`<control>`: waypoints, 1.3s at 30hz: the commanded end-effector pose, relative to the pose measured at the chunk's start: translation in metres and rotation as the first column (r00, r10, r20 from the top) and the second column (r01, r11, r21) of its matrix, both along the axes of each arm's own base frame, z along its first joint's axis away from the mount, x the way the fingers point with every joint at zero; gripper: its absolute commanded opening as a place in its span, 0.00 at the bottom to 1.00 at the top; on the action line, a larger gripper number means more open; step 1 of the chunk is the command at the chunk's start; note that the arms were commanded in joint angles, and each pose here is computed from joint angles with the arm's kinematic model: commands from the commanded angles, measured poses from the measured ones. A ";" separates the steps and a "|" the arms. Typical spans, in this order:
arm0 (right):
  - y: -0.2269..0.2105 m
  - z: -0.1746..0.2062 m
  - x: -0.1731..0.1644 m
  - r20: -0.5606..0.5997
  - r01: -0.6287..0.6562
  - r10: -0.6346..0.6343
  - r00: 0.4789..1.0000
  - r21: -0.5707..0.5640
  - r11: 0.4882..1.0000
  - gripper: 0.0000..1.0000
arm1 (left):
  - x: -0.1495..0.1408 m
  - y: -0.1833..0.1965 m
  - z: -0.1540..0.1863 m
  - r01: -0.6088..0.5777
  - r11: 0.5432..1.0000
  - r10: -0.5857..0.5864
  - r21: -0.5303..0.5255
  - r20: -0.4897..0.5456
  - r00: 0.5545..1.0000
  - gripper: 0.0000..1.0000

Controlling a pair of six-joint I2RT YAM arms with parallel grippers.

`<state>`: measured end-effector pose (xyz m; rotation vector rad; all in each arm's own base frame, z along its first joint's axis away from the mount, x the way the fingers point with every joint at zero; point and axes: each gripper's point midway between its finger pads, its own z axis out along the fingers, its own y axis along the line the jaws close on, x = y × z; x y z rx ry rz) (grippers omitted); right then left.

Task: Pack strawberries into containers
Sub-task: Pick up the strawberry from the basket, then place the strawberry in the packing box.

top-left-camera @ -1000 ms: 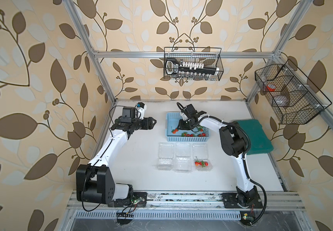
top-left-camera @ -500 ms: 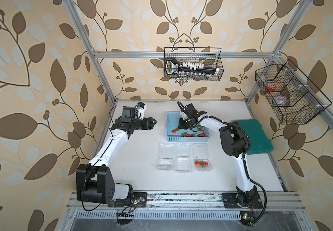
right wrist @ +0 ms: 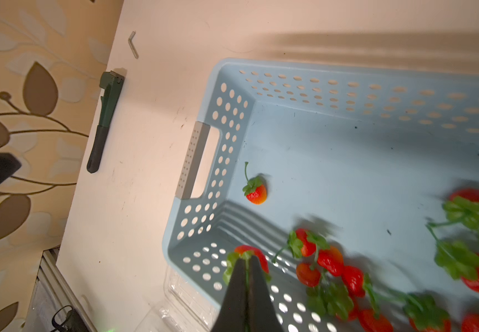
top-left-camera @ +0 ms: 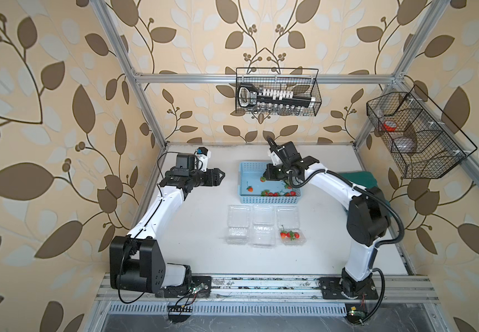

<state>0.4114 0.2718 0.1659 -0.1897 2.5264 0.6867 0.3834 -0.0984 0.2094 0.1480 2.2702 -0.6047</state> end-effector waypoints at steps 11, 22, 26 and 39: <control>-0.085 -0.040 -0.172 -0.159 0.032 -0.067 0.985 -0.215 0.976 0.00 | -0.001 -0.003 0.028 0.012 1.000 -0.011 -0.002 0.066 0.998 0.75; -0.087 -0.089 -0.219 -0.263 -0.021 -0.062 0.963 -0.300 0.954 0.03 | -0.005 -0.003 0.032 0.010 1.000 -0.009 -0.003 0.079 0.997 0.75; -0.080 -0.092 -0.217 -0.263 -0.041 -0.045 0.964 -0.312 0.949 0.22 | -0.005 -0.003 0.033 0.010 1.000 -0.009 -0.004 0.083 0.997 0.75; -0.079 -0.013 -0.137 -0.041 0.049 -0.064 0.997 -0.309 0.950 0.38 | -0.004 -0.002 0.029 0.006 1.000 -0.006 0.000 0.075 0.997 0.75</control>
